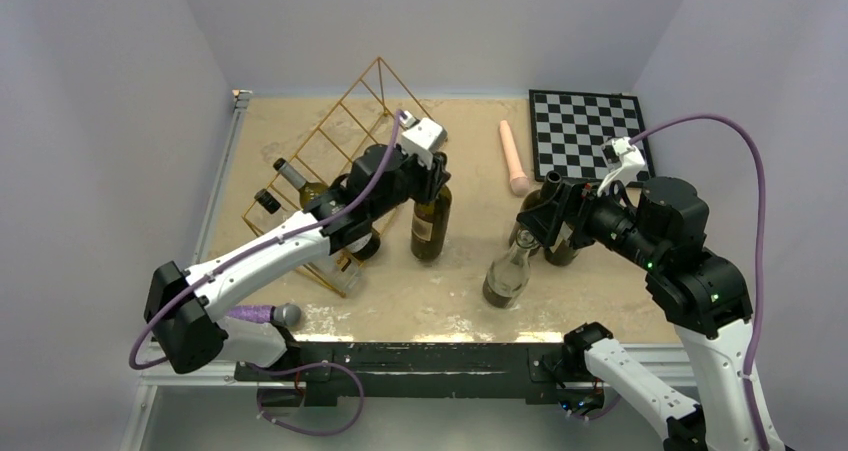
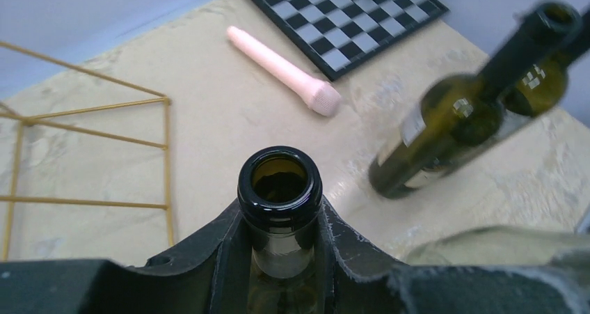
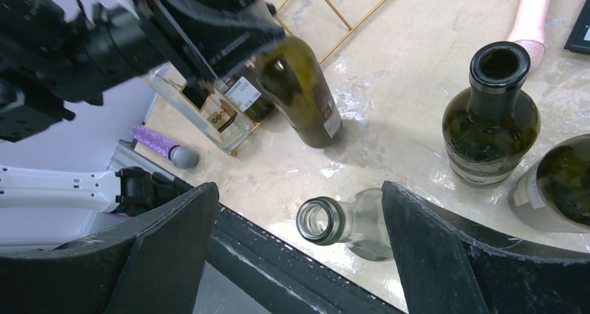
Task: Put the wine bottle on the wine rack
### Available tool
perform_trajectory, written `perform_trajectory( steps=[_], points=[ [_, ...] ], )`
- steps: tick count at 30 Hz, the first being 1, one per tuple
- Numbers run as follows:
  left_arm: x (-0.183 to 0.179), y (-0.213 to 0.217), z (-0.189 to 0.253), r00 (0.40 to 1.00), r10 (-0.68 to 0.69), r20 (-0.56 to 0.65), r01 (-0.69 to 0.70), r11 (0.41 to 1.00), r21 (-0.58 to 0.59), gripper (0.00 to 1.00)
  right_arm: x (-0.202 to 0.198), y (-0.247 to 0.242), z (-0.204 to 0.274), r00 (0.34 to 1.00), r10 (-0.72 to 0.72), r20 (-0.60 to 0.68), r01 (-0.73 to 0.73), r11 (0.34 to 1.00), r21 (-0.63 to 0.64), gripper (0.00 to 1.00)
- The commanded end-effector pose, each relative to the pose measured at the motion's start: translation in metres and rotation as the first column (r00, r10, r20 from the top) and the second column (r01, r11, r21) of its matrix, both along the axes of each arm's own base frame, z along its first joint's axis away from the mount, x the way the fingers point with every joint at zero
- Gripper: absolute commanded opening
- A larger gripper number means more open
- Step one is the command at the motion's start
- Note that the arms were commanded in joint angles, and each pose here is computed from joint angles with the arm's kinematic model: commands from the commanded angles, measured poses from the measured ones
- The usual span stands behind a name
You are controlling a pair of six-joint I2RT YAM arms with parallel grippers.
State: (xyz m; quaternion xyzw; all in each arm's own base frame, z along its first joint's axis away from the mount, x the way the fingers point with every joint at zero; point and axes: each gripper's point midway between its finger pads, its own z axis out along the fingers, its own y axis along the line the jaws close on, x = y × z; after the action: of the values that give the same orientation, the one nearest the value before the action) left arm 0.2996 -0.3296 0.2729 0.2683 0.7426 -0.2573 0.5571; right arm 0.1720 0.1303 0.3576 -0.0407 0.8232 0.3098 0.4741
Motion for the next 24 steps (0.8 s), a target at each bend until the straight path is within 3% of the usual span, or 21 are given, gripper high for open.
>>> perform_trajectory(
  steps=[1,7,15,24],
  points=[
    [0.029,0.049,0.112,0.957,0.279,0.076,-0.249,0.929,-0.273,0.00,0.003,0.000,0.008,0.999,0.002,0.044,-0.003,1.000,0.008,0.92],
    [0.049,0.105,0.116,0.896,0.444,-0.006,-0.425,0.853,-0.304,0.00,0.004,0.002,0.007,0.999,0.010,0.044,-0.011,1.000,0.010,0.92],
    [0.068,0.148,0.108,0.810,0.575,-0.115,-0.578,0.752,-0.315,0.00,0.004,0.005,0.004,0.999,0.020,0.041,-0.021,1.000,0.018,0.92],
    [0.091,0.182,0.085,0.740,0.639,-0.209,-0.668,0.662,-0.340,0.00,0.006,0.006,-0.003,0.999,0.022,0.023,-0.023,1.000,0.019,0.92]
  ],
)
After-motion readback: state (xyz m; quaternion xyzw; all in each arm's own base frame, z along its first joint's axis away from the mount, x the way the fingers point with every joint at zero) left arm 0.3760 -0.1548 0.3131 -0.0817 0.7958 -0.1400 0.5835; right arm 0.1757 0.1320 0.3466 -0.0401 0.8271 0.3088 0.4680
